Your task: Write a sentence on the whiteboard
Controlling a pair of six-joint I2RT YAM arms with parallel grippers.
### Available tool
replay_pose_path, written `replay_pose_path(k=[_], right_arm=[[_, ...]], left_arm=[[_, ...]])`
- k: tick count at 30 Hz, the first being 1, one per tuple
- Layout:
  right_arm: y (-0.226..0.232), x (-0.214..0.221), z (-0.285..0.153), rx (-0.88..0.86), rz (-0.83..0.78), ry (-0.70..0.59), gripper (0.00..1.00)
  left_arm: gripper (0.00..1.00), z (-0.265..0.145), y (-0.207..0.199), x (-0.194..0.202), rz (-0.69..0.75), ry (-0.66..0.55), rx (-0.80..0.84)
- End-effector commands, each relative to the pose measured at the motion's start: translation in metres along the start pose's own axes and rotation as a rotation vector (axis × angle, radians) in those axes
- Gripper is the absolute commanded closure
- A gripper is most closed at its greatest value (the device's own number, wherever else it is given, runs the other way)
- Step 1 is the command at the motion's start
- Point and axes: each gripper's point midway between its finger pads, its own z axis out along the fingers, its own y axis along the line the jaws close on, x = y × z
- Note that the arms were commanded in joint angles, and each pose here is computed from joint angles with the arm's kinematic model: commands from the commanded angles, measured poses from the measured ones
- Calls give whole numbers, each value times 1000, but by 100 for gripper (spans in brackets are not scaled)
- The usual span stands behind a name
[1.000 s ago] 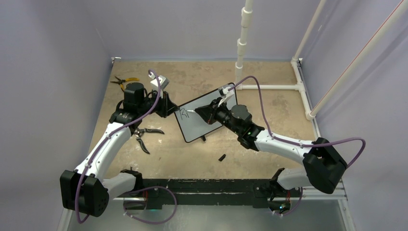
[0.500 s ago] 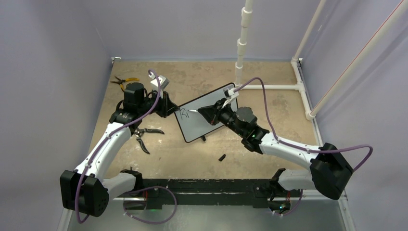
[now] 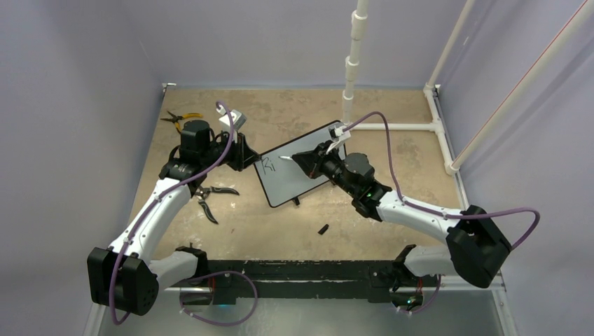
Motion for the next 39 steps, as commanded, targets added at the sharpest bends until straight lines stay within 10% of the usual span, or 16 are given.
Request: replay_pose_path(k=[1, 39], right_arm=[[3, -12, 3, -31, 11, -42, 100], [-27, 24, -7, 66, -13, 70, 100]], left_arm=[[100, -3, -1, -13, 47, -49, 1], [100, -4, -2, -14, 49, -53, 5]])
